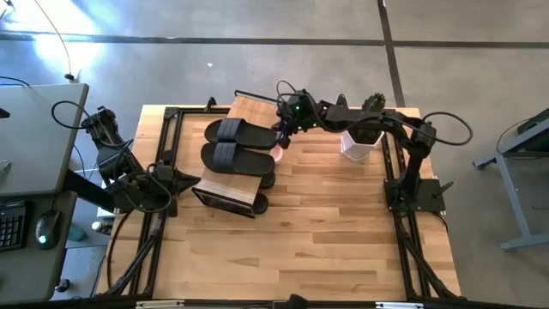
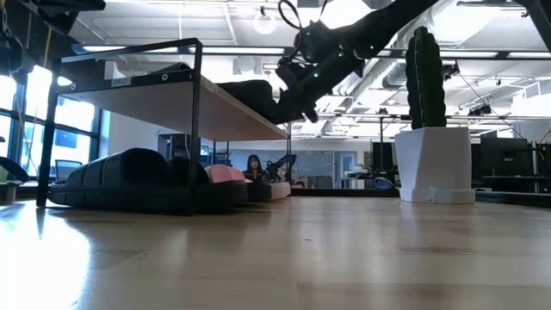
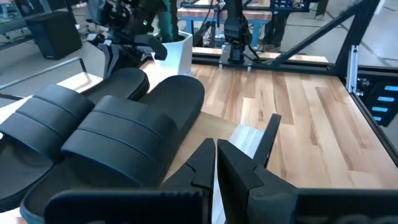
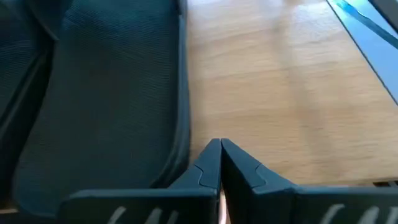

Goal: Pick and place slides into the shelf
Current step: Adjust the slides under the shelf and on the shelf

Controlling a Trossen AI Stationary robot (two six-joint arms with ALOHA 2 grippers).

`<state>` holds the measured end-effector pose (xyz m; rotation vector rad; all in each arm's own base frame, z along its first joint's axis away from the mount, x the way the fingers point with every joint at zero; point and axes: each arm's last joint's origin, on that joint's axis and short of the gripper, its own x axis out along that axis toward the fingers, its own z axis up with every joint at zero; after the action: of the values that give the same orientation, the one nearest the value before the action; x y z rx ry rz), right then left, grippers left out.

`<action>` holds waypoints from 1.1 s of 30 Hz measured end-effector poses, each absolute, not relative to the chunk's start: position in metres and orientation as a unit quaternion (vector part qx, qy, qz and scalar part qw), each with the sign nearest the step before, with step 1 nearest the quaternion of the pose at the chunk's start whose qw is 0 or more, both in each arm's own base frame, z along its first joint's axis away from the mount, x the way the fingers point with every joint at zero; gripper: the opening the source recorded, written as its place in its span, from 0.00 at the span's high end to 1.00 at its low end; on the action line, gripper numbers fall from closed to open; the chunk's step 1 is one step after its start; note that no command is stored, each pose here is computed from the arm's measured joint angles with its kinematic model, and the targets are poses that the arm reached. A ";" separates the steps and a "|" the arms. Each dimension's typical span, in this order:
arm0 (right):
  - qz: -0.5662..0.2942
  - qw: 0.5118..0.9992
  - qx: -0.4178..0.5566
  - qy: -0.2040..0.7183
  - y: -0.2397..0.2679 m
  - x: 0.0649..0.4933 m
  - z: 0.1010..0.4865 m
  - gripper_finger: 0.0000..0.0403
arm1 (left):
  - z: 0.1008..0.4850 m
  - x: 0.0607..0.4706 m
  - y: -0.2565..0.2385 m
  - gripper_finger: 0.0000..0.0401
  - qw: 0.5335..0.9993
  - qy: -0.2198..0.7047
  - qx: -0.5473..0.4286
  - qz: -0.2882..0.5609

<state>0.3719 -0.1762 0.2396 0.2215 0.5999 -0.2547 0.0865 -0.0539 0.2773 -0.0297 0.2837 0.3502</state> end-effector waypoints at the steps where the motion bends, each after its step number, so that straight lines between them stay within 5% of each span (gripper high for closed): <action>1: -0.122 0.941 0.108 0.295 -0.174 0.373 0.239 1.00 | 0.277 0.087 -0.054 0.98 0.975 0.142 -0.015 0.171; 18: -0.162 0.927 0.099 0.322 -0.156 0.373 0.243 1.00 | 0.273 0.091 -0.059 0.98 0.972 0.158 -0.007 0.171; 33: -0.275 0.907 -0.032 0.317 -0.065 0.335 0.318 1.00 | 0.267 0.087 -0.055 0.98 0.967 0.176 -0.016 0.186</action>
<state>0.3350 -0.0646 0.3179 -0.0670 0.6543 -0.5669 0.0873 -0.0551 0.2667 -0.0320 0.3563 0.3759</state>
